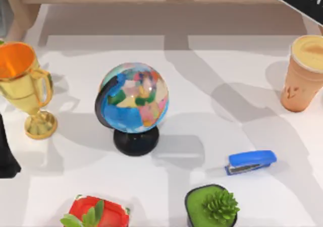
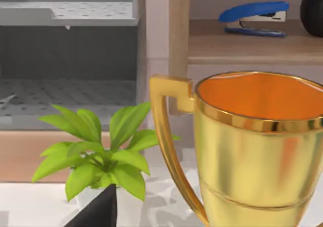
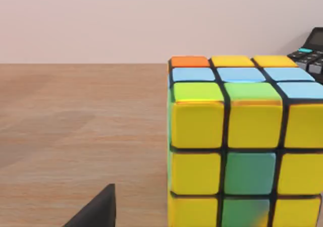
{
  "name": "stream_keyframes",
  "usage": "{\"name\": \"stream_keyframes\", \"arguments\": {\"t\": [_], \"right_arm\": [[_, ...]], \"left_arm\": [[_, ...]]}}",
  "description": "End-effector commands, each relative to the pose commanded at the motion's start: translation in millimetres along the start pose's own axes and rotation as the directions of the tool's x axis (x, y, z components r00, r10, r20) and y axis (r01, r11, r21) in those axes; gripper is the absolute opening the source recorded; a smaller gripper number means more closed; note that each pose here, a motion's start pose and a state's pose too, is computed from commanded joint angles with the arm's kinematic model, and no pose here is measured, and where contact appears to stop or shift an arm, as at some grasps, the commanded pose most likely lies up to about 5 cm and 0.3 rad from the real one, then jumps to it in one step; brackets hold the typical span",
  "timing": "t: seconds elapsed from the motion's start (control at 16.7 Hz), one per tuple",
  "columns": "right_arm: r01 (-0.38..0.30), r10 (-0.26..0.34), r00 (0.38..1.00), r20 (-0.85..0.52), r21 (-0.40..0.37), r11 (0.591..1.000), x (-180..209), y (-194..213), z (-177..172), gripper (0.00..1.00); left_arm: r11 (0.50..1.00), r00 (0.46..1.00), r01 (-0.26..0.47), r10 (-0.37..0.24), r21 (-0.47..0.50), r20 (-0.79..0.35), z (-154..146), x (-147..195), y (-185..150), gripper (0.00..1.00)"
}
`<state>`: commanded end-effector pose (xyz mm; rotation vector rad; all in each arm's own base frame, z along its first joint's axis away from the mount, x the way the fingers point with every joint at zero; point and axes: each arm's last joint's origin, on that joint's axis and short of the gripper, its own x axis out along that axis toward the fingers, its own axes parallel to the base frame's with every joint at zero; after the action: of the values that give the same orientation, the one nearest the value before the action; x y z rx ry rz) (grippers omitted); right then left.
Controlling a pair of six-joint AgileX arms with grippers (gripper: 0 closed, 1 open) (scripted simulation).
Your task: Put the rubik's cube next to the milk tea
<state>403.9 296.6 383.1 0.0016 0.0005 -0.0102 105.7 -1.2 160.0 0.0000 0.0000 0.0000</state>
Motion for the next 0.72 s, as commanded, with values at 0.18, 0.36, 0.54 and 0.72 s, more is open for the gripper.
{"name": "stream_keyframes", "arguments": {"t": [0.18, 0.36, 0.54, 0.72], "right_arm": [[0.0, 0.0, 1.0, 0.0, -0.001, 1.0, 16.1, -2.3, 4.3, 1.0], [-0.001, 0.001, 1.0, 0.002, 0.0, 1.0, 31.9, -3.1, 4.6, 1.0], [-0.001, 0.001, 1.0, 0.005, 0.001, 1.0, 43.1, 0.2, -0.4, 1.0], [0.0, 0.0, 1.0, 0.001, -0.001, 1.0, 47.0, 2.8, -5.3, 1.0]], "left_arm": [[1.0, 1.0, 0.0, 0.0, 0.0, 0.0, 0.0, 0.0, 0.0, 1.0], [1.0, 1.0, 0.0, 0.0, 0.0, 0.0, 0.0, 0.0, 0.0, 1.0], [1.0, 1.0, 0.0, 0.0, 0.0, 0.0, 0.0, 0.0, 0.0, 1.0], [1.0, 1.0, 0.0, 0.0, 0.0, 0.0, 0.0, 0.0, 0.0, 1.0]]}}
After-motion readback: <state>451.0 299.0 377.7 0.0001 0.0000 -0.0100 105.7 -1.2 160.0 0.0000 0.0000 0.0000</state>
